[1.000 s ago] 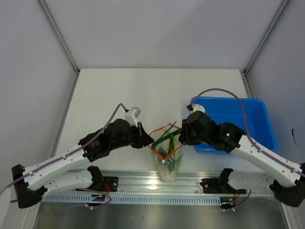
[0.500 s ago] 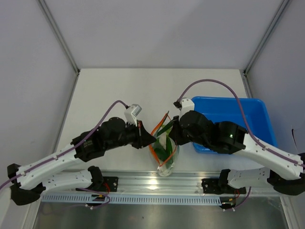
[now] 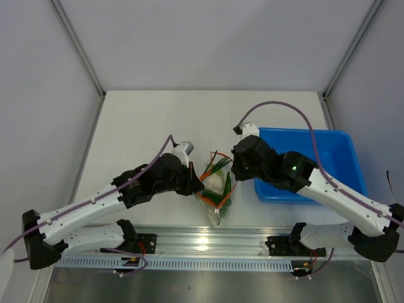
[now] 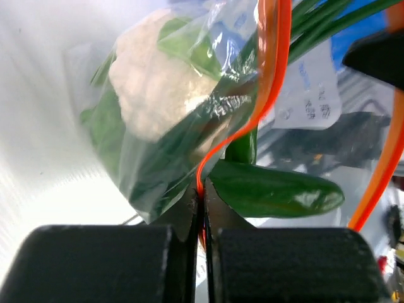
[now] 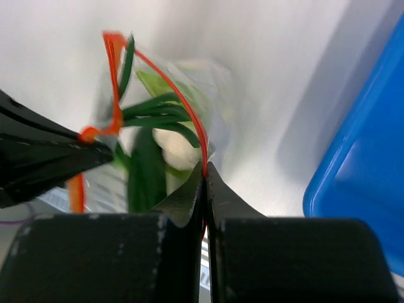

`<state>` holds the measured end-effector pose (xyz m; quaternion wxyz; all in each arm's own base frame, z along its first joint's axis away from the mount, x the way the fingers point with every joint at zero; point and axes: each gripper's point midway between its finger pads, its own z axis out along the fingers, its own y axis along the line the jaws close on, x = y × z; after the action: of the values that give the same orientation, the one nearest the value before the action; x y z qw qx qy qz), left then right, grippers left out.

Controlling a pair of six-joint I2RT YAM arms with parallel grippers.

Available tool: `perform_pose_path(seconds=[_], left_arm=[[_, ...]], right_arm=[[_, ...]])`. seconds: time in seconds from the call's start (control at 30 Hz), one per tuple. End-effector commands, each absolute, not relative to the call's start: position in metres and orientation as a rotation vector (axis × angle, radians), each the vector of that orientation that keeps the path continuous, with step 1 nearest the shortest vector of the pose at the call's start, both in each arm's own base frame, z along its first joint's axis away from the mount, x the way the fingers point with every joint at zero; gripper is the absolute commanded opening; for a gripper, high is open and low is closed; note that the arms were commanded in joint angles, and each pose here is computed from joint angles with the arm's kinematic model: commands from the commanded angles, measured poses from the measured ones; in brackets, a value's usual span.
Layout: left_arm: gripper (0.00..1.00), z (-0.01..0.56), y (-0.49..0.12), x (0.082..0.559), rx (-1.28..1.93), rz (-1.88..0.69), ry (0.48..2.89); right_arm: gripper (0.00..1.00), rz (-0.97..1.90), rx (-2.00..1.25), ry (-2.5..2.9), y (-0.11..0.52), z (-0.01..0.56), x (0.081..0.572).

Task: Place the food in the zip-top bag and seal the zipper
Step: Adjust the zipper food storage bag at the center of the board.

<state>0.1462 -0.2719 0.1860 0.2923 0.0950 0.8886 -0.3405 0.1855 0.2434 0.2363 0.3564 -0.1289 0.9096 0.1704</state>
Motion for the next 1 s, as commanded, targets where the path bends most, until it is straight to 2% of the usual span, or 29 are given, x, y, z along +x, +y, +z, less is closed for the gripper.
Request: perform_pose_path(seconds=[0.0,0.1,0.17,0.27,0.3,0.4,0.53,0.63,0.8,0.87,0.97], left_arm=[[0.01,0.295,-0.277,0.148,0.27,-1.095,2.106],[0.01,0.335,-0.272,0.133,0.291,-1.191,2.022],[0.01,0.339,-0.268,0.132,0.274,-1.197,2.011],[0.01,0.306,-0.271,0.137,0.25,-1.165,2.074],[0.01,0.265,-0.277,0.137,0.267,-1.119,2.173],[0.01,0.21,-0.292,0.141,0.268,-1.091,2.315],[0.01,0.198,-0.296,0.155,0.276,-1.029,2.343],[0.0,0.236,-0.295,0.166,0.29,-1.024,2.279],[0.0,0.362,-0.277,0.147,0.301,-1.211,1.998],[0.01,0.38,-0.264,0.138,0.286,-1.237,1.944],[0.01,0.356,-0.261,0.138,0.268,-1.219,1.984]], right_arm=[[0.0,0.542,-0.285,2.129,0.234,0.333,0.193],[0.0,0.579,-0.278,2.089,0.231,0.359,0.18],[0.0,0.618,-0.265,2.075,0.232,0.366,0.174],[0.0,0.633,-0.264,2.081,0.237,0.351,0.173],[0.0,0.592,-0.283,2.131,0.237,0.323,0.174],[0.0,0.542,-0.287,2.244,0.238,0.265,0.189],[0.0,0.494,-0.272,2.254,0.235,0.252,0.205],[0.0,0.477,-0.281,2.204,0.233,0.283,0.211],[0.0,0.516,-0.258,2.076,0.22,0.362,0.197],[0.0,0.551,-0.243,2.057,0.215,0.375,0.189],[0.0,0.597,-0.233,2.055,0.219,0.372,0.184]])
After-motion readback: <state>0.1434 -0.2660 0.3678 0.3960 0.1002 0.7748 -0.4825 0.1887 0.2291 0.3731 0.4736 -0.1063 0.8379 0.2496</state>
